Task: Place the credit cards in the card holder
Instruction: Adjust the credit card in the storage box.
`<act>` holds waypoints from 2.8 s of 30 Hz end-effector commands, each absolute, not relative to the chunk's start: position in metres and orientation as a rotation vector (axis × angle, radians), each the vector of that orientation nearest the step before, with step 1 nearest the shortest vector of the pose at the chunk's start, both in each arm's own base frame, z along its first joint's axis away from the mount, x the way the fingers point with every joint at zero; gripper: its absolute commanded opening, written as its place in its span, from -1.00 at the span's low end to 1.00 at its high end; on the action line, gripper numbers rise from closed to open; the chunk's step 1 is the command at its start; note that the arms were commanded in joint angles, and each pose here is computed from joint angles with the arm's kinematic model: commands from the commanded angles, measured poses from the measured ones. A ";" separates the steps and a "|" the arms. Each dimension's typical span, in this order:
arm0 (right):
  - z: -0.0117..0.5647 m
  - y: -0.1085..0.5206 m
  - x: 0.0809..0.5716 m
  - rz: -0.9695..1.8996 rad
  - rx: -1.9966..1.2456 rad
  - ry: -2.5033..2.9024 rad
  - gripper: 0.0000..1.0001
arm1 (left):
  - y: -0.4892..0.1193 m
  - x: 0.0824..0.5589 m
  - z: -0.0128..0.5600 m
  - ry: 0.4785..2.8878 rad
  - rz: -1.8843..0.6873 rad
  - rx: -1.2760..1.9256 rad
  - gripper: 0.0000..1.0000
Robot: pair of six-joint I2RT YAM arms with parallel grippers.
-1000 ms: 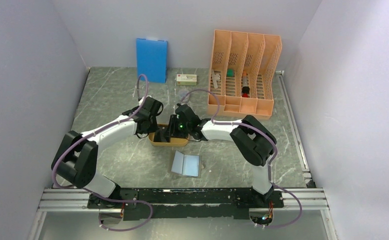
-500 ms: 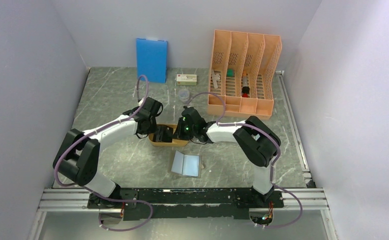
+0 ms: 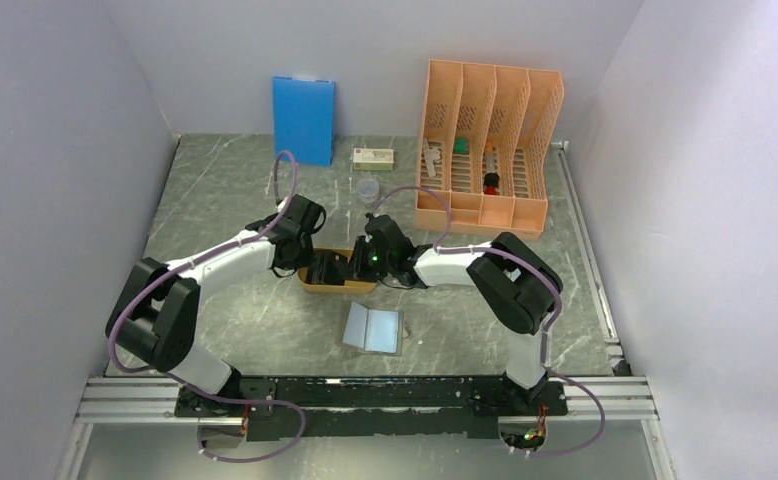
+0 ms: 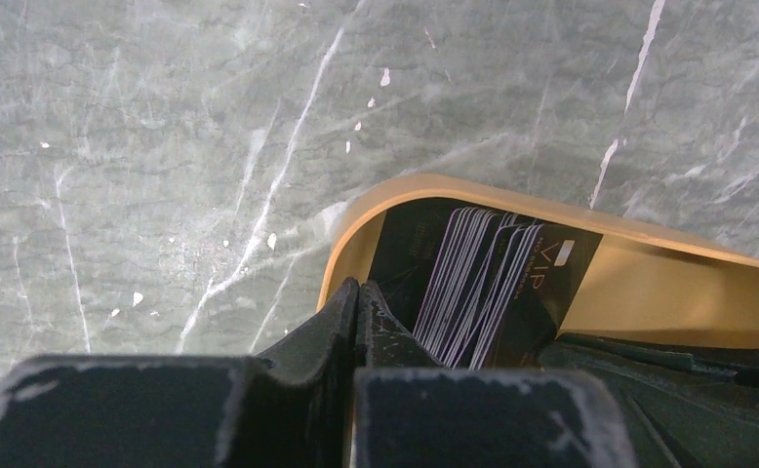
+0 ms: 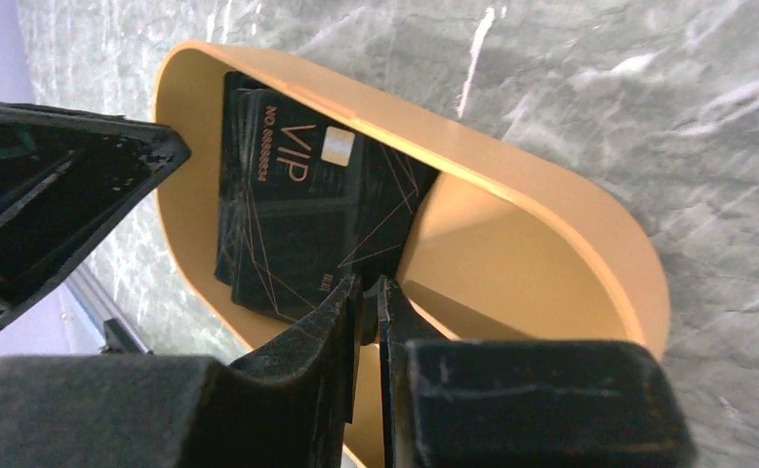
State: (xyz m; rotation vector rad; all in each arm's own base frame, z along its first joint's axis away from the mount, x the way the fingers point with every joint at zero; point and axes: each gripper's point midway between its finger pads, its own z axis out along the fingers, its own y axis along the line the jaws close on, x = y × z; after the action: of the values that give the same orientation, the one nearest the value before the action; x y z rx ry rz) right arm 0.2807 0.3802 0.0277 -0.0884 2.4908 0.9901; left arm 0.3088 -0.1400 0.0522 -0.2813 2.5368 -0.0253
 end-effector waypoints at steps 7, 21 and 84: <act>0.053 0.401 0.283 1.145 -0.122 2.423 -0.57 | -0.142 0.305 0.046 2.560 -0.062 -0.289 -0.90; 0.046 0.416 0.284 1.090 -0.181 2.464 -0.52 | -0.137 0.309 0.064 2.508 -0.051 -0.315 -0.90; 0.062 0.351 0.304 0.569 -0.092 2.501 0.29 | -0.115 0.312 0.071 2.475 -0.139 -0.491 -0.90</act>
State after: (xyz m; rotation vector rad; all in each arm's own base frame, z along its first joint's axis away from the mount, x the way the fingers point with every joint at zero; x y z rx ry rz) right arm 0.2998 0.3698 0.0592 -0.1138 2.4948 0.6974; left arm 0.3155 -0.1181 0.0802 -0.4524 2.4554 -0.1388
